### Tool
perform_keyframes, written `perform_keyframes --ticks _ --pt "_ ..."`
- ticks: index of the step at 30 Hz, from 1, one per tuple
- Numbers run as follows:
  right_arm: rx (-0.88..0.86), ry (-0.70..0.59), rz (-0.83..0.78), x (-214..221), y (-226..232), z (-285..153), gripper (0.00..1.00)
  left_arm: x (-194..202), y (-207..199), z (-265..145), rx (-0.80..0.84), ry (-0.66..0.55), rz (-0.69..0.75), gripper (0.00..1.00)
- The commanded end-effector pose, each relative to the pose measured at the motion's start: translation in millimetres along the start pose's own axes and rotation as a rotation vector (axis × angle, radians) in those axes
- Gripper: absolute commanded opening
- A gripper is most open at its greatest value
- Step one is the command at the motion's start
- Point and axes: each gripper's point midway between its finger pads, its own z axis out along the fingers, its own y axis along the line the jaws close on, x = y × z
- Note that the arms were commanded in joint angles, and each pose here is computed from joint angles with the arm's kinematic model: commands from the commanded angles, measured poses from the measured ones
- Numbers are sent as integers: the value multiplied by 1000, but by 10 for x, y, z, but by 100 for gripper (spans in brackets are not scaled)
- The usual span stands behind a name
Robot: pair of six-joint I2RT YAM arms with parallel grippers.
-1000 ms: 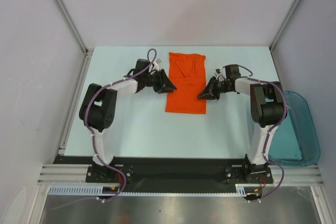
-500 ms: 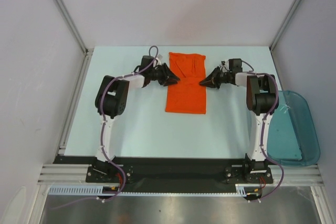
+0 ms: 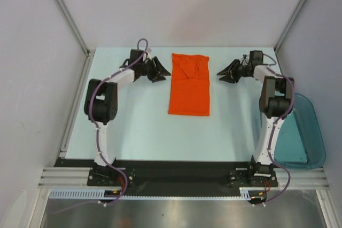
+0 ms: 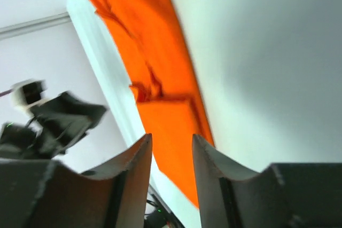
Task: Fold and stack the t-shirts
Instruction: Fold the tshirt
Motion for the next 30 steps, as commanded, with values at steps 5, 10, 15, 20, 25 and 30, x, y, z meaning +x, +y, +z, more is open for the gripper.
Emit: perform_keyframes --ticks 5,10,15,20,25,30 --pt "155 -77 -84 885 147 -867 51 507 -247 -1101 -109 -144 -18 62" --pt "46 -169 -85 1516 360 -959 54 977 -250 -1342 -42 -283 -253 69" --pt "48 -210 21 2052 115 -845 57 1524 -233 -1172 -27 -278 -339 66" --pt "47 -268 62 2184 -80 -805 57 1807 50 -958 -119 -247 -387 66" --pt "64 -277 85 2165 -281 -693 56 1867 261 -779 -141 -240 -437 62" --pt "49 -236 111 2150 -369 -503 52 1877 392 -600 -155 -232 -470 57"
